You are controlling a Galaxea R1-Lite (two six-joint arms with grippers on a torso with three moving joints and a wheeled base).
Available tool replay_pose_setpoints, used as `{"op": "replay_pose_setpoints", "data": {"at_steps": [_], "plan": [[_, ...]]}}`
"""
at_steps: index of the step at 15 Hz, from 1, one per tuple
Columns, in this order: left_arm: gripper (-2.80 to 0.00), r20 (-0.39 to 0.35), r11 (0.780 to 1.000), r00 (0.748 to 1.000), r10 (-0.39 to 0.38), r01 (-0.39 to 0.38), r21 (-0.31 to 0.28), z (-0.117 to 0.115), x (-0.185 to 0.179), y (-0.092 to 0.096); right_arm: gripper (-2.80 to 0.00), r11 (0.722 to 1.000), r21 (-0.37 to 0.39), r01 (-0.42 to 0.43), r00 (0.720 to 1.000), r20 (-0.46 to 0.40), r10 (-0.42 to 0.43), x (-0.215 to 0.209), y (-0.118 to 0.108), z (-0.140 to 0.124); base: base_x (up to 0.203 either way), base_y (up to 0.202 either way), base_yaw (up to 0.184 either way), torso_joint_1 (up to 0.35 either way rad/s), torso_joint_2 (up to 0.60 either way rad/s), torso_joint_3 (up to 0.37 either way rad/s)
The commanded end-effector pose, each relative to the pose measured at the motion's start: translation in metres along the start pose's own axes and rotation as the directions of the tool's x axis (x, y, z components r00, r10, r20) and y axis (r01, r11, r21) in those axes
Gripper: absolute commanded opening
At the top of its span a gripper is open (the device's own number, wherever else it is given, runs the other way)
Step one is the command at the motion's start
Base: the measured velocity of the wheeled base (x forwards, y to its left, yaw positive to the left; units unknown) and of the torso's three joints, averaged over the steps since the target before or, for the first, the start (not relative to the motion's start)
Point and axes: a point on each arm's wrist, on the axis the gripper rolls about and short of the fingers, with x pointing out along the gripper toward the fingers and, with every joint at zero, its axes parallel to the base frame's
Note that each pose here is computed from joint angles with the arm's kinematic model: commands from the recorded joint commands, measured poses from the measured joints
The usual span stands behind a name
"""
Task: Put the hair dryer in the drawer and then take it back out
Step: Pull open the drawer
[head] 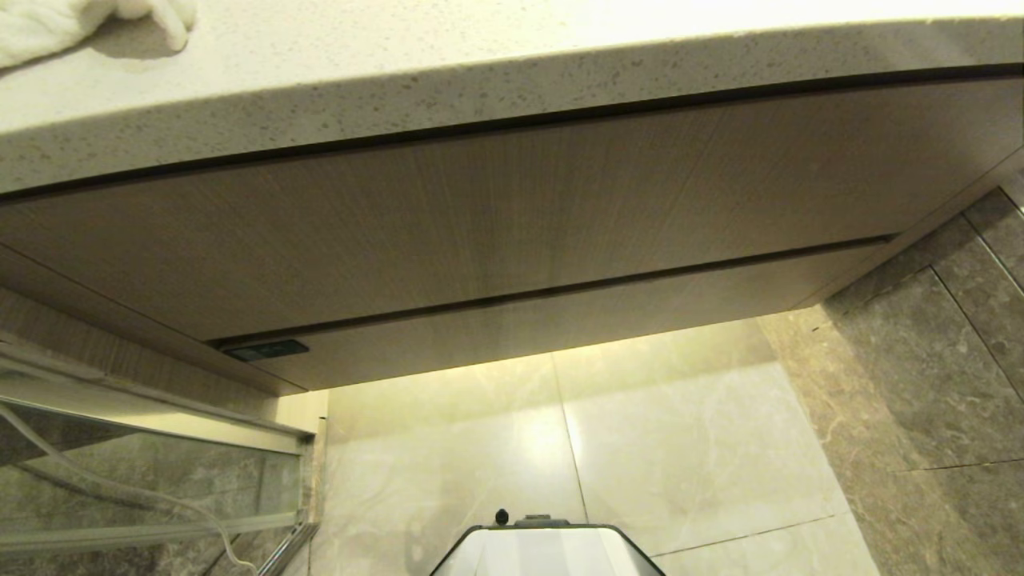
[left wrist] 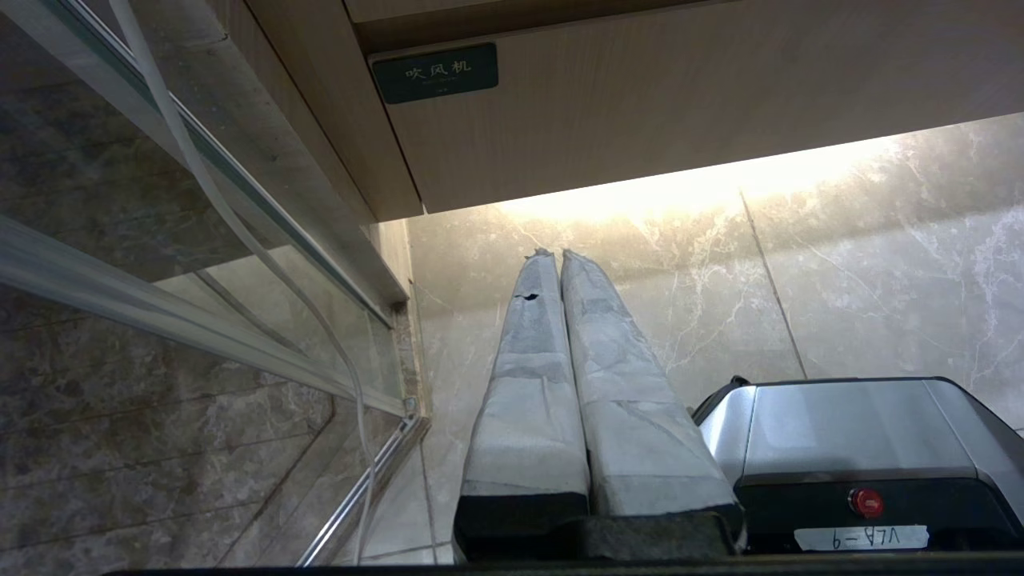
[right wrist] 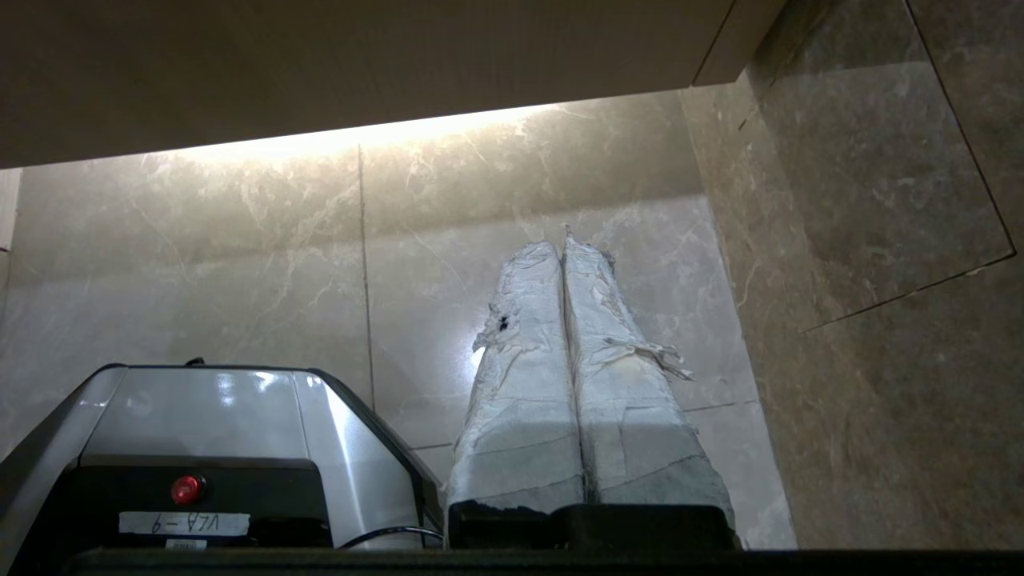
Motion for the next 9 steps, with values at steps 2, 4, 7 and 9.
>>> {"op": "replay_pose_setpoints", "data": {"at_steps": [2,4,7,9], "plan": [[-2.8,0.001,1.0,1.0,0.0,0.0,0.0,0.0,0.0,0.0,-2.8,1.0,-0.001,-0.01,1.0,0.03,0.01,-0.003,0.0,0.011,0.0,0.0,0.0,0.0,0.0,0.0],[-2.8,-0.001,1.0,1.0,0.0,0.0,0.0,0.0,0.0,0.0,-2.8,1.0,-0.003,-0.028,0.999,0.037,0.028,-0.011,-0.001,0.05,0.0,0.0,0.0,0.0,0.0,0.0],[-2.8,0.001,1.0,1.0,0.0,0.0,0.0,0.0,0.0,0.0,-2.8,0.994,0.01,-0.108,0.981,-0.161,0.108,0.003,-0.003,0.133,0.0,0.0,0.0,0.0,0.0,0.0],[-2.8,-0.001,1.0,1.0,0.0,0.0,0.0,0.0,0.0,0.0,-2.8,0.983,0.035,-0.182,0.918,-0.351,0.182,0.048,-0.003,0.166,0.0,0.0,0.0,0.0,0.0,0.0]]}}
